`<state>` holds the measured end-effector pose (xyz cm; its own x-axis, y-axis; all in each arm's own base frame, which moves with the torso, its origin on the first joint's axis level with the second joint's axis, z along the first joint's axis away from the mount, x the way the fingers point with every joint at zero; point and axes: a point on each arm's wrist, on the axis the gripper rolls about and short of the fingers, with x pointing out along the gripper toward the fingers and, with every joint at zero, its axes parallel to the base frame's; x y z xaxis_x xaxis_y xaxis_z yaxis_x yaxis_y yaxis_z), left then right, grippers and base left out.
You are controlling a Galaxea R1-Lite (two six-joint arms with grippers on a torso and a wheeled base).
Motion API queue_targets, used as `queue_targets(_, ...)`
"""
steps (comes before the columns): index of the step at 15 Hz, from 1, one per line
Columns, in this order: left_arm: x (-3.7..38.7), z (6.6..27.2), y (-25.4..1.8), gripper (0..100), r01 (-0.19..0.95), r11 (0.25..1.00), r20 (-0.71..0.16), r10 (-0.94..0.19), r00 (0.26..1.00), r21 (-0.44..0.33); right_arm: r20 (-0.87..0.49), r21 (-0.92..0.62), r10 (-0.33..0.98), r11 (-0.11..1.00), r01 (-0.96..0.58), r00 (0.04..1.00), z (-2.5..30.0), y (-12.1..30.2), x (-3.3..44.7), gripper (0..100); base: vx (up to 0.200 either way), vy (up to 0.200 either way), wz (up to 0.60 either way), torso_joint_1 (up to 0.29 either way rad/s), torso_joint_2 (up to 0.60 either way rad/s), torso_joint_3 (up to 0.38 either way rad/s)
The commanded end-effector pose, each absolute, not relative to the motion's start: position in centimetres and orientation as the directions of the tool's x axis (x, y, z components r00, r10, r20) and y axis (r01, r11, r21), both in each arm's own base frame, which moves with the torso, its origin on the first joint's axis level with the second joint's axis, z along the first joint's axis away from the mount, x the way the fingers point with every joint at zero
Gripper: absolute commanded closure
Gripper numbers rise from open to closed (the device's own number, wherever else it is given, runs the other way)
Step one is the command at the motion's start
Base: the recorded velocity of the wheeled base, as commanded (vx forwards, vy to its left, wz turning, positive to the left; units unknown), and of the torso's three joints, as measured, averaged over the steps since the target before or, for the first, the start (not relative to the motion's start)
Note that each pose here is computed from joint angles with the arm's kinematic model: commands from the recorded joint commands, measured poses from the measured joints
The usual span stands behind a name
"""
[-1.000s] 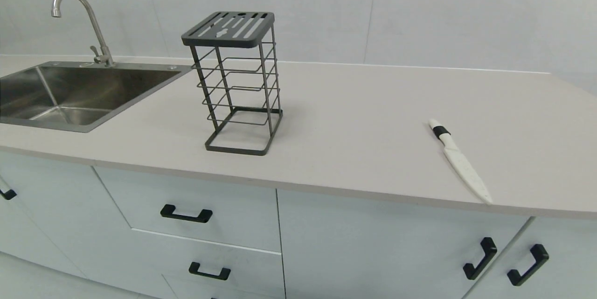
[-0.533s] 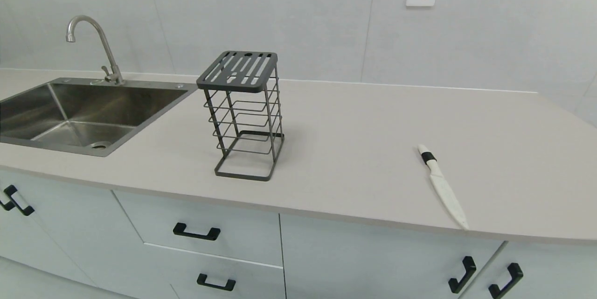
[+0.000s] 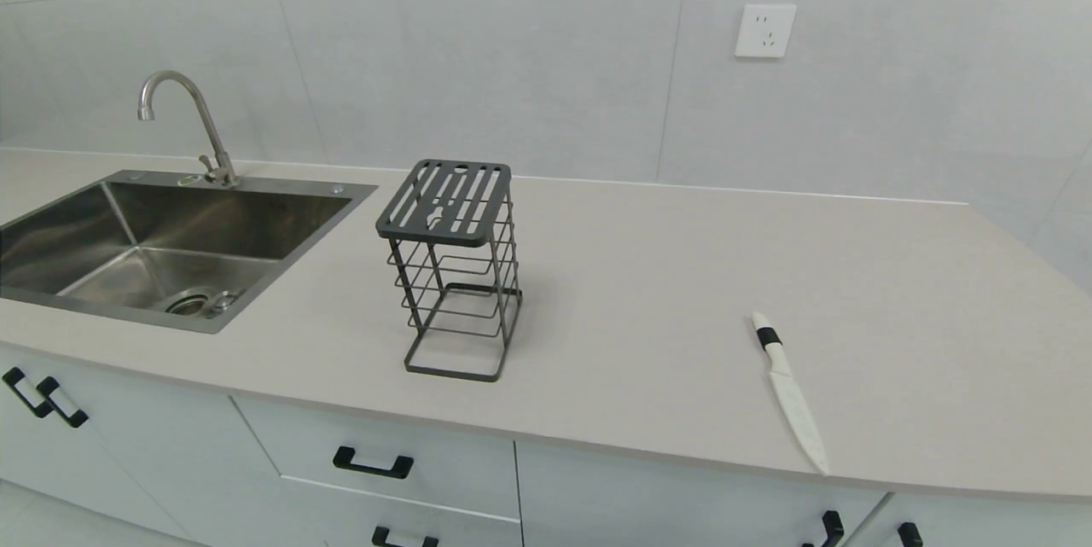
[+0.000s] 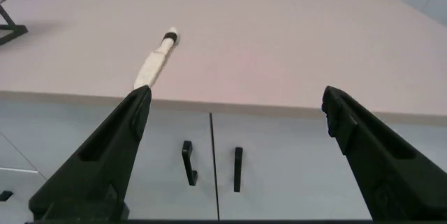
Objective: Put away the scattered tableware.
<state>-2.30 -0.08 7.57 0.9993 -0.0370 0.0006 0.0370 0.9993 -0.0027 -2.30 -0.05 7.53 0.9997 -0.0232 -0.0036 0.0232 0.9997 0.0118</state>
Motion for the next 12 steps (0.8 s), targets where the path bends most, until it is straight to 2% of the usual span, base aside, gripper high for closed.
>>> queue_targets(1,-2.29,7.56,-0.08,0,0.037,0.999,-0.002,-0.037,0.999,-0.003,-0.005,0.012,-0.023,1.0,0.023,1.0,7.53,-0.05,-2.29,0,0.0,0.0,0.0,0.29,-0.55,-0.266)
queue_targets(6,-2.29,7.56,-0.07,0,0.035,0.999,-0.002,-0.035,0.999,-0.003,-0.005,0.012,-0.023,1.0,0.023,1.0,7.53,-0.05,-2.29,0,0.0,0.0,0.0,0.287,-0.56,-0.269)
queue_targets(7,-2.29,7.56,-0.07,0,0.035,0.999,-0.002,-0.035,0.999,-0.003,-0.003,0.014,-0.02,1.0,0.02,1.0,7.54,-0.04,-2.29,0,0.0,0.0,0.0,0.144,-0.27,-0.134)
queue_targets(11,-2.29,7.57,-0.07,0,0.035,0.999,0.0,-0.035,0.999,-0.003,-0.003,0.014,-0.02,1.0,0.02,1.0,7.54,-0.04,-2.29,0,0.0,0.0,-0.6,0.049,-0.08,-0.037)
queue_targets(12,-2.29,7.56,-0.07,0,0.035,0.999,-0.002,-0.035,0.999,-0.003,-0.003,0.012,-0.018,1.0,0.018,1.0,7.54,-0.04,-2.29,0,0.0,0.0,0.0,0.0,0.0,0.0)
